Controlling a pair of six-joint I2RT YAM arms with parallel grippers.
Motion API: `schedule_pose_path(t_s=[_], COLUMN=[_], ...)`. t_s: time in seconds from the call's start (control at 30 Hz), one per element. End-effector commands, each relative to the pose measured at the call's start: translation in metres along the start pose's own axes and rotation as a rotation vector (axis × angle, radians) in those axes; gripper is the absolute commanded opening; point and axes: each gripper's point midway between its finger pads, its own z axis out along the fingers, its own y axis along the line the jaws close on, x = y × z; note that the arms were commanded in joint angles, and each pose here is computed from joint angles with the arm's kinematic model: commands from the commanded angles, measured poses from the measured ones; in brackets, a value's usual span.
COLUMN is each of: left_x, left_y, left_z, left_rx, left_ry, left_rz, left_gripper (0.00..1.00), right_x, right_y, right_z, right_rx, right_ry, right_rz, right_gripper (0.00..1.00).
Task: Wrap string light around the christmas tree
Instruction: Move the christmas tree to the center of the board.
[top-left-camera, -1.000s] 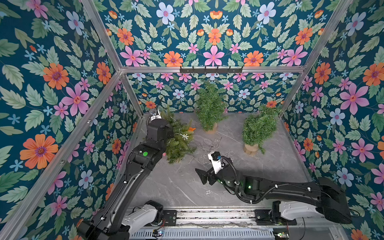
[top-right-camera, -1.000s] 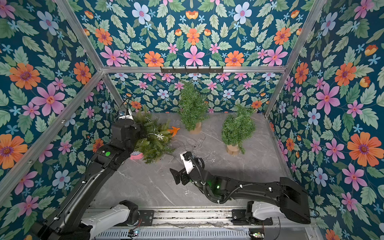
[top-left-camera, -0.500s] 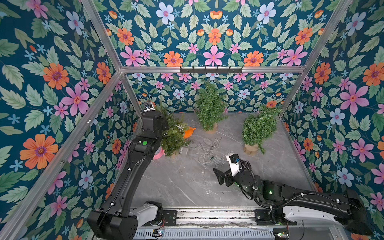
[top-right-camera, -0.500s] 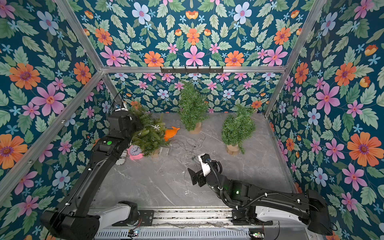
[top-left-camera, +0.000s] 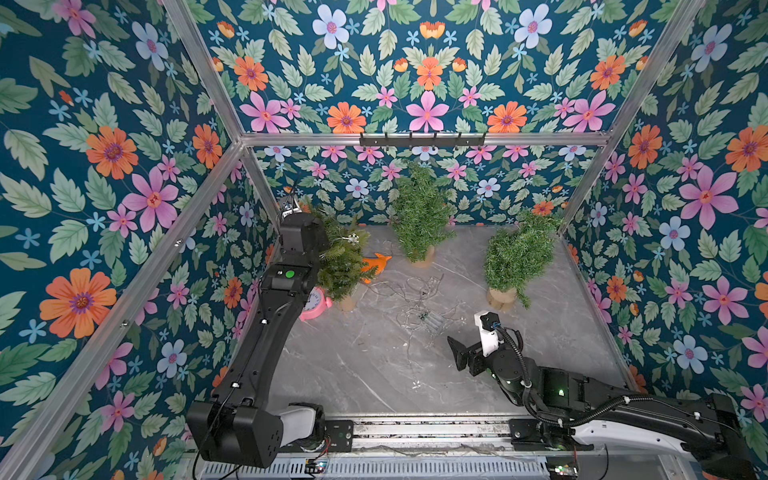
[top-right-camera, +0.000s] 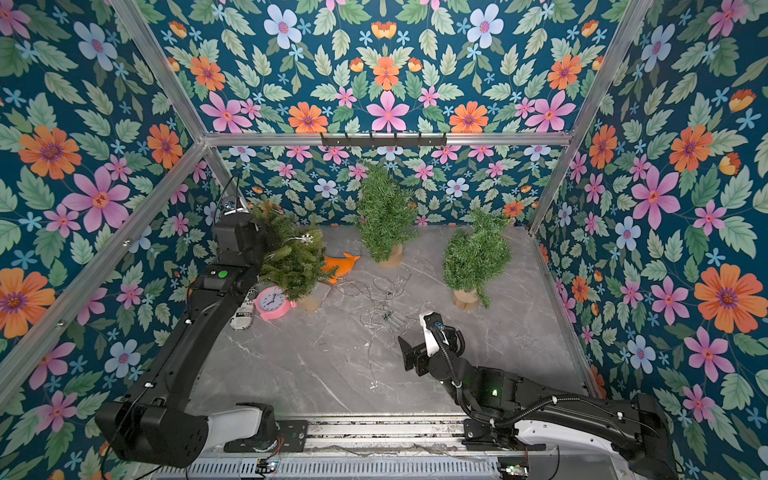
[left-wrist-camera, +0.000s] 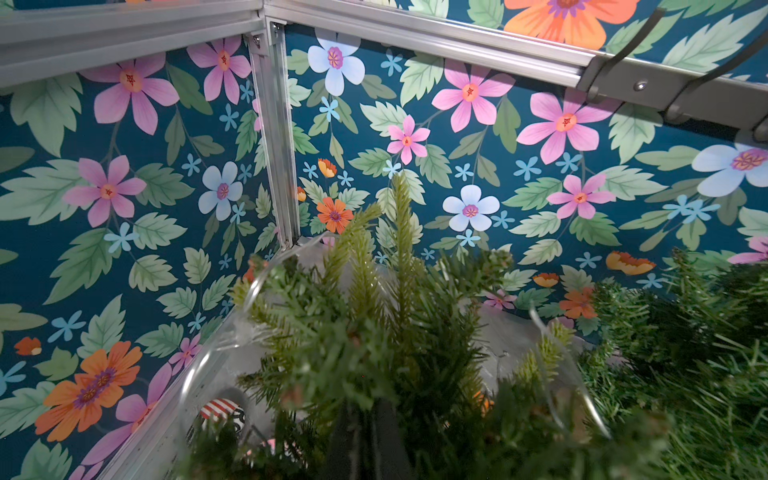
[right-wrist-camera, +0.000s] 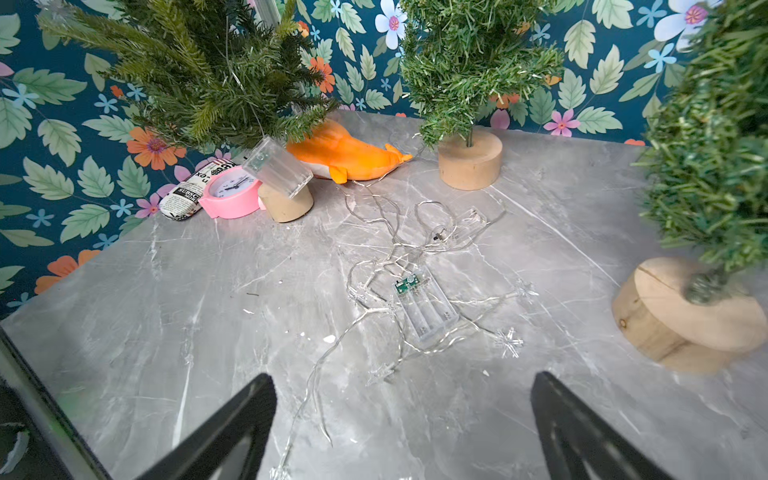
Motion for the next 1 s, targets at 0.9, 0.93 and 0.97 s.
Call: schedule_pose_path(t_s=[0.9,0.93,0.97], left_x=[-0.023,-0.023,-0.022], left_y=[-0.009,-0.009,-0.009], left_z=[0.038,0.038,0.039], left_rx=[0.020,0.023,0.025], left_ry=[-0.068,-0.071,-0.075], left_rz=[0.039,0.037,0.036], left_gripper=[0.00,0.00,0.00], right_x=[0.008,0.008,0.008], right_y=[-0.017,-0.016,-0.016], right_z=[0.001,0.001,0.002], right_rx=[0.064,0.062,0.062], right_ry=[0.008,0.007,0.007], right_rz=[0.065,0.067,0.067], right_gripper=[0.96,0.96,0.96])
